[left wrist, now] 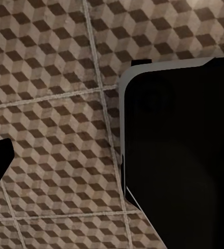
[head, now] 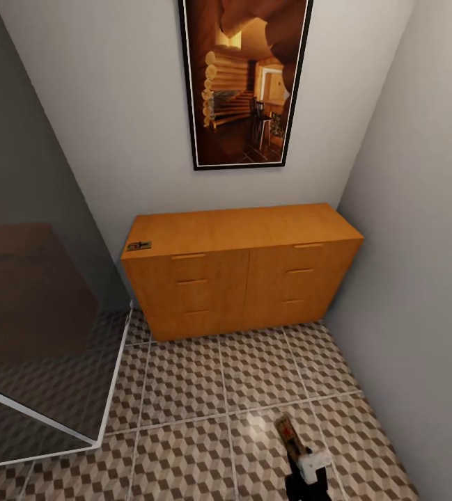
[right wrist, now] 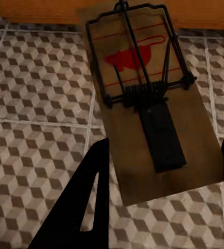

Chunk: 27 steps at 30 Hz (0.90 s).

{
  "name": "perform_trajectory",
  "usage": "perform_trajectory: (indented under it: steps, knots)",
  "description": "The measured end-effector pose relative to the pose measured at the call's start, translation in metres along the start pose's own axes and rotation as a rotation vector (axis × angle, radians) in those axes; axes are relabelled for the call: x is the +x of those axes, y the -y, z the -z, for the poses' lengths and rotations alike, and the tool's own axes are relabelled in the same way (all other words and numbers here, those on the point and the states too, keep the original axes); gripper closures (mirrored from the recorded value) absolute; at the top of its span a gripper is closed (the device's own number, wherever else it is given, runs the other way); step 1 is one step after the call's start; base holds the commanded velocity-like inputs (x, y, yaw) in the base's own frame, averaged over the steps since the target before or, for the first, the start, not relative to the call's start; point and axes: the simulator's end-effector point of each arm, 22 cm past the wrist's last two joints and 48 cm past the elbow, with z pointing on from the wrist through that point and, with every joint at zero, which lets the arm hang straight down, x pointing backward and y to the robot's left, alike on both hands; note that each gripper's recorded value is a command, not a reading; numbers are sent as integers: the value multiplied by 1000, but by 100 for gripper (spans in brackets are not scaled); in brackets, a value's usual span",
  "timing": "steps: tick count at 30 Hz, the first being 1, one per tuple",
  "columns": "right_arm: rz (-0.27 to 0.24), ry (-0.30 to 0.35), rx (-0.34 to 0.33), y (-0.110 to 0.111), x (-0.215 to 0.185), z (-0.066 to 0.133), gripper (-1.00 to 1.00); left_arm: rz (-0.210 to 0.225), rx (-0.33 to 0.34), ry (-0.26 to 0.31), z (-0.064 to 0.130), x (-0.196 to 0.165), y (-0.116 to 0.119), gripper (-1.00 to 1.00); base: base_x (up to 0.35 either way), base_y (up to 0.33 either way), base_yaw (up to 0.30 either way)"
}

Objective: Take the four mousetraps from the cabinet in the bathroom and place them on the bathroom floor. Make sure all four end up on the same floor surface, and ensure that at least two of them are either under or directly next to the same bathroom sink.

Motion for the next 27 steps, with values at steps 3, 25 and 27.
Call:
perform_trajectory:
  steps: [3, 25, 27]
  knots:
    - [-35, 68, 74, -8, 7, 21, 100, 0, 0, 0, 0, 0, 0, -100, 0, 0, 0]
    - [-129, 154, 406, 19, 9, 58, 100, 0, -1, 0, 0, 0, -1, -100, 0, 0, 0]
    - [-129, 154, 405, 18, 9, 58, 100, 0, -1, 0, 0, 0, -1, -100, 0, 0, 0]
